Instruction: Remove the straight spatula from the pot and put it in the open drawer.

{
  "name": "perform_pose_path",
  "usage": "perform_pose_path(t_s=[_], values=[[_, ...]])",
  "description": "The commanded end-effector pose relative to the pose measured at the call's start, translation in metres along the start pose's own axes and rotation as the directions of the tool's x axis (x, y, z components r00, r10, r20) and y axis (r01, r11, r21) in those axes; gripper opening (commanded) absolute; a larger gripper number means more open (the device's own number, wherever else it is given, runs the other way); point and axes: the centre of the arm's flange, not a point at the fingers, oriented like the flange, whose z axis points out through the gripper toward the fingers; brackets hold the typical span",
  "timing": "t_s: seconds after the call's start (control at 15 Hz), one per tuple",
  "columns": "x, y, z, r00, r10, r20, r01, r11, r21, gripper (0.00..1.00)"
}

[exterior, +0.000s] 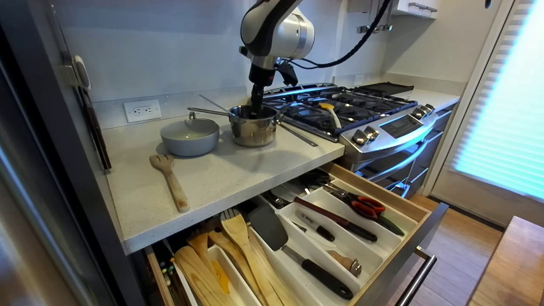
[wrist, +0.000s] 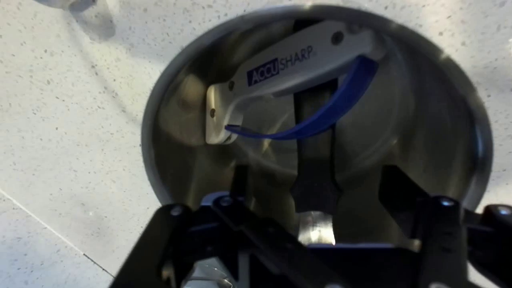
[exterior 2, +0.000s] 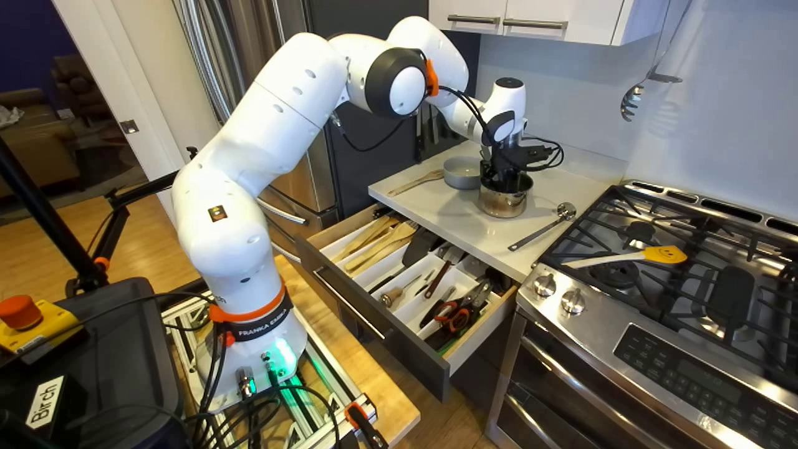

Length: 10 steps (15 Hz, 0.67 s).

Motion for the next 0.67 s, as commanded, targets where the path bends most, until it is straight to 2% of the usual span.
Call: perform_pose_path(t_s=[0.0, 0.07, 0.13, 0.53, 0.6], values=[[0.001, 0.008, 0.037, 0.999, 0.016, -0.029, -0.015, 1.000, 0.024, 0.73], [0.002, 0.008, 0.045, 0.999, 0.027, -0.035, -0.026, 0.999, 0.029, 0.56], [0.002, 0.008, 0.051, 0.999, 0.036, -0.038, -0.035, 0.999, 0.031, 0.53], [-0.001, 0.008, 0.046, 0.997, 0.047, -0.056, -0.046, 0.999, 0.020, 0.05], [0.000, 0.008, 0.036, 0.997, 0.048, -0.061, -0.047, 0.999, 0.008, 0.04]])
